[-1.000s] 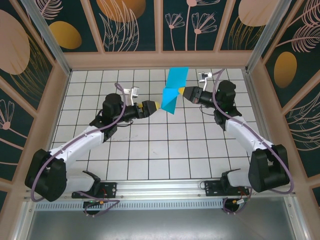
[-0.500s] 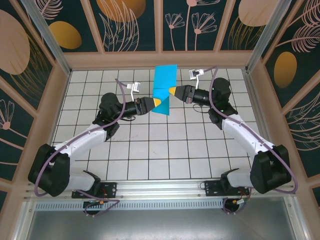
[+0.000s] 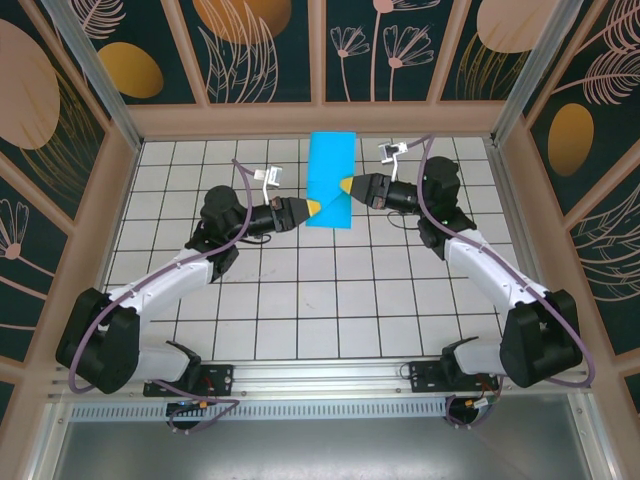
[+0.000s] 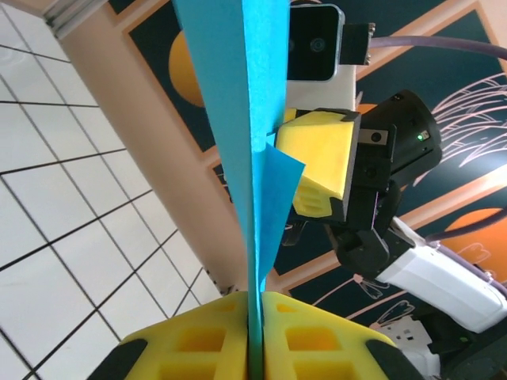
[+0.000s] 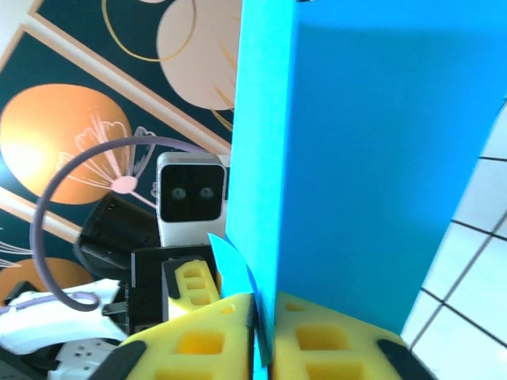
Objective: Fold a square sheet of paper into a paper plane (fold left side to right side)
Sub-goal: Turn over the paper at the center of the table.
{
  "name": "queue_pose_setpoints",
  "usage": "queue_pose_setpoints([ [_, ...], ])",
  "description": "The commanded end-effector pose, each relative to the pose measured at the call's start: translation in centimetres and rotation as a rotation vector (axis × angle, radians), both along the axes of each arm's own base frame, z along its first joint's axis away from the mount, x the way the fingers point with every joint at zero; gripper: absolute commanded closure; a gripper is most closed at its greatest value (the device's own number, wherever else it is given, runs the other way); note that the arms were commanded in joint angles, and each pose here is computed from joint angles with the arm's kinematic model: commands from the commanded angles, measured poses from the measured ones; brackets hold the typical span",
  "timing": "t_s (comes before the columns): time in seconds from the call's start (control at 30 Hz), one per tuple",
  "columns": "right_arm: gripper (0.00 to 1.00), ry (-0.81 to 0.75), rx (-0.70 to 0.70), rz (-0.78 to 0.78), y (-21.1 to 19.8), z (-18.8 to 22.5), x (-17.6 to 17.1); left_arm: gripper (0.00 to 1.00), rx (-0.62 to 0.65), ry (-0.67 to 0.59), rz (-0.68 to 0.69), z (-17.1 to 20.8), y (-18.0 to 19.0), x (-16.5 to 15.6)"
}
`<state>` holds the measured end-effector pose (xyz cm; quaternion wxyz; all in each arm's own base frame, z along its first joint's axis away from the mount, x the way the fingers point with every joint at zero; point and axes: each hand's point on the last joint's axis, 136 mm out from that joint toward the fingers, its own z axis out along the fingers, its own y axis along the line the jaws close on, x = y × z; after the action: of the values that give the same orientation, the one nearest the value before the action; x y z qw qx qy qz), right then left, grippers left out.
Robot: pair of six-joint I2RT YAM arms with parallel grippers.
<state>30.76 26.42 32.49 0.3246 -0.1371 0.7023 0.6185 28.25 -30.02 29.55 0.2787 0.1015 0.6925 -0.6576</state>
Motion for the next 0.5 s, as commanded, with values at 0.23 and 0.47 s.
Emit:
queue_pose_setpoints([
  [0.23,0.49,0.154,-0.441,-0.514,-10.0,-7.2,4.1,0.98,0.723,-0.039,0.322,-9.2,2.8,2.6],
  [0.47,0.48,0.336,-0.687,-0.849,-19.1,-13.5,3.7,1.0,1.5,0.034,0.607,-15.1,9.3,2.5],
])
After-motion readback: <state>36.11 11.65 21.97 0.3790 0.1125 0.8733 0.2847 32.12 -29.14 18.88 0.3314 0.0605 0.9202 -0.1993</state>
